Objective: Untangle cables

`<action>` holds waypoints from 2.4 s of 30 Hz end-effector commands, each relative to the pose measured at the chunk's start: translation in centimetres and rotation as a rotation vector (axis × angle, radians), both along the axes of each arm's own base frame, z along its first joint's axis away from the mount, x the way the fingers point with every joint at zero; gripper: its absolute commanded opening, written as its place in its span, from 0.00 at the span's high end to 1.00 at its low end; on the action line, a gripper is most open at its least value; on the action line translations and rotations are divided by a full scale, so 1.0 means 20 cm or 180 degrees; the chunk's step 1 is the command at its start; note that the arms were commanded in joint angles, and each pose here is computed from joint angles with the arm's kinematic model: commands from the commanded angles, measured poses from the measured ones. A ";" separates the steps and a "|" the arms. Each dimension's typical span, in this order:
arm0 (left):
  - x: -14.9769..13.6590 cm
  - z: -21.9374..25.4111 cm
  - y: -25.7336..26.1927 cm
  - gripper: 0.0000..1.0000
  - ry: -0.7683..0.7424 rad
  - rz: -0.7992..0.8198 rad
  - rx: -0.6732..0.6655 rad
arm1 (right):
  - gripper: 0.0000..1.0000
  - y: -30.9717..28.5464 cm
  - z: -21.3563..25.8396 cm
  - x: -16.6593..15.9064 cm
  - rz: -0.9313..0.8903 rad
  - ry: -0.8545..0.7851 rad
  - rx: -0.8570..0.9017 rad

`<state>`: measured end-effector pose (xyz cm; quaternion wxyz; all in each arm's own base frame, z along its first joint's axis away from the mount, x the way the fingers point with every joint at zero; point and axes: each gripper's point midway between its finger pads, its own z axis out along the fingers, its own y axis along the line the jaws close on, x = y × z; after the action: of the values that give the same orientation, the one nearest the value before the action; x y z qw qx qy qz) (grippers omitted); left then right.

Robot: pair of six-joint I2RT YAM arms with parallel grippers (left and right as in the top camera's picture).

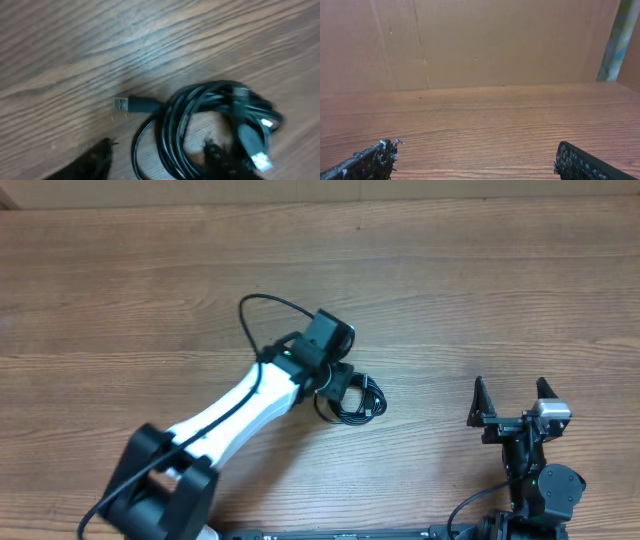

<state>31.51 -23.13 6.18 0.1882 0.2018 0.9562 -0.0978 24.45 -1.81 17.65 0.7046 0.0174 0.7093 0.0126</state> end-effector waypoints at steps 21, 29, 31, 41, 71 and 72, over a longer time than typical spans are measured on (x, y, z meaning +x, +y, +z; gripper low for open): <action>-0.04 -0.21 -0.09 0.55 0.0371 0.0017 -0.0148 | 0.00 -0.01 -0.01 0.00 -0.0043 0.0000 0.0009; -0.05 -0.25 -0.11 0.57 0.0311 -0.0011 -0.0194 | 0.00 -0.01 -0.01 0.00 -0.0041 0.0000 0.0009; -0.05 -0.26 -0.11 0.57 0.0321 -0.0020 -0.0175 | 0.00 -0.01 -0.01 0.00 -0.0041 0.0000 0.0009; -0.07 -0.36 -0.09 0.96 0.0418 -0.0010 0.0018 | 0.00 -0.01 -0.01 0.00 -0.0041 0.0000 0.0009; 0.03 0.18 0.04 0.96 0.0725 0.1697 -0.0299 | 0.00 -0.01 -0.01 0.00 -0.0041 0.0000 0.0009; 0.03 0.18 0.04 0.96 0.0725 0.1697 -0.0299 | 0.00 -0.01 -0.01 0.00 -0.0041 0.0000 0.0009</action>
<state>31.73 -22.10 8.56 0.0944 -0.0669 0.9880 -0.1027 24.45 -1.80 17.65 0.7044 0.0172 0.7094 0.0126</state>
